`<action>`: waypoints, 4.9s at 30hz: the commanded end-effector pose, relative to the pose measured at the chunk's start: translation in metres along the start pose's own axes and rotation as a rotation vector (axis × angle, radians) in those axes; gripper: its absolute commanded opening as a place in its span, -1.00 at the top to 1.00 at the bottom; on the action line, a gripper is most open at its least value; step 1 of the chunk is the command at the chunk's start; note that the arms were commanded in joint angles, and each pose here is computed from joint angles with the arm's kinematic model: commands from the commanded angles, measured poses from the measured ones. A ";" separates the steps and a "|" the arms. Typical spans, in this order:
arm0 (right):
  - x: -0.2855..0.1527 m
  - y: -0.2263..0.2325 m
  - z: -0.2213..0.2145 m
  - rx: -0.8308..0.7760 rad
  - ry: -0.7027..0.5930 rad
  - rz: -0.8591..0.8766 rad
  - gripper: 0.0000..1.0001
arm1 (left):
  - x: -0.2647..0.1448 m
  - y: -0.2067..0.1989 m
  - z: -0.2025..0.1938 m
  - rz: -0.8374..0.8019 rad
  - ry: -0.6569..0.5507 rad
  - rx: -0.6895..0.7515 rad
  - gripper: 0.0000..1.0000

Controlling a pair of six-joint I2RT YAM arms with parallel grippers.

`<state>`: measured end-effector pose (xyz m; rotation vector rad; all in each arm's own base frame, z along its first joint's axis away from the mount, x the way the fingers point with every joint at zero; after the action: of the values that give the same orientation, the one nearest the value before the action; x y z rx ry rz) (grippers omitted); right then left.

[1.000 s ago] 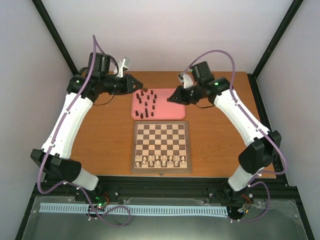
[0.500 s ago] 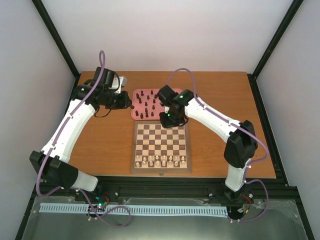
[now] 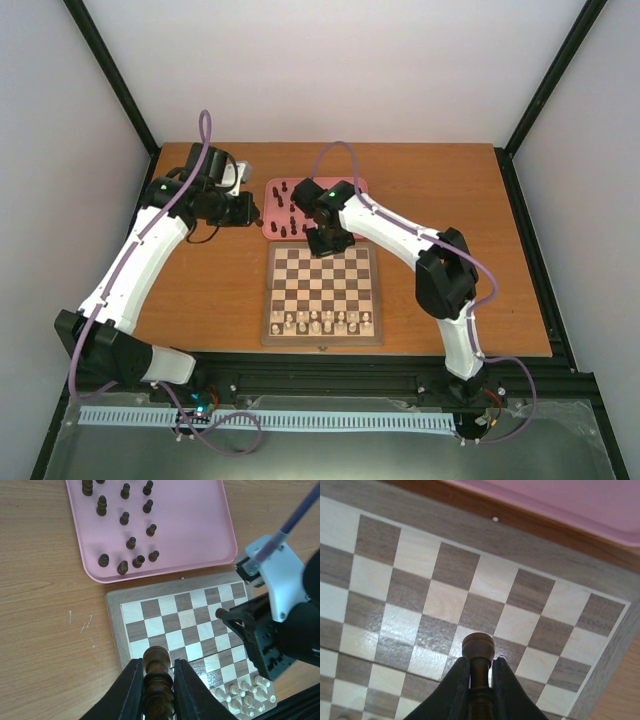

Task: Set up the chess pieces on the board
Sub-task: Place the chess piece on the chessboard.

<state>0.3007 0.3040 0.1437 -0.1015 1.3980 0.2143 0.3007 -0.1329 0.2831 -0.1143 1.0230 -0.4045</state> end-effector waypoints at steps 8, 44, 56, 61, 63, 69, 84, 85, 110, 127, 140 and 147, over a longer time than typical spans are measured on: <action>0.025 -0.021 0.018 -0.003 0.008 -0.057 0.94 | -0.017 -0.008 0.000 -0.030 -0.034 0.028 0.98; 0.065 -0.009 0.030 -0.031 0.074 -0.012 0.94 | -0.006 -0.007 0.002 -0.029 -0.006 0.020 0.98; 0.060 -0.017 0.027 -0.040 0.114 -0.059 0.94 | -0.003 -0.007 0.002 -0.029 0.000 0.025 0.98; 0.055 -0.018 0.027 -0.044 0.112 -0.064 0.90 | -0.004 -0.007 0.002 -0.029 -0.002 0.023 0.99; 0.054 -0.017 0.029 -0.048 0.104 -0.059 0.88 | -0.003 -0.007 0.002 -0.031 -0.003 0.023 0.99; 0.054 -0.015 0.034 -0.047 0.089 -0.059 0.84 | -0.004 -0.007 0.004 -0.032 -0.006 0.021 0.98; 0.061 -0.015 0.030 -0.062 0.123 -0.062 0.81 | -0.004 -0.007 0.001 -0.033 -0.001 0.015 0.98; 0.061 -0.015 0.030 -0.062 0.123 -0.062 0.80 | -0.004 -0.007 0.001 -0.033 -0.001 0.015 0.98; 0.067 -0.012 0.033 -0.061 0.140 -0.062 0.67 | -0.001 -0.006 -0.001 -0.030 0.010 0.029 0.98; 0.059 -0.010 0.036 -0.069 0.116 -0.045 0.45 | 0.000 -0.006 -0.002 -0.034 0.012 0.031 0.99; 0.031 0.008 0.057 -0.083 0.020 0.051 0.09 | 0.003 -0.006 0.000 -0.033 0.023 0.034 0.98; 0.014 -0.021 0.089 0.021 -0.076 -0.007 0.00 | 0.012 -0.007 -0.001 -0.049 0.056 0.043 0.98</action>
<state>0.3633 0.3225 0.1148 -0.1516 1.4190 0.2753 0.3033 -0.1379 0.2732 -0.1115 1.0582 -0.4313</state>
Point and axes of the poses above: each gripper's point midway between its finger pads, its own x axis out along the fingers, its own y axis along the line the jaws close on, z = x × y, the point moved 3 cm from there along -x, back along the fingers, and after that the axes turned 6 degrees about x, right-handed, at the moved point
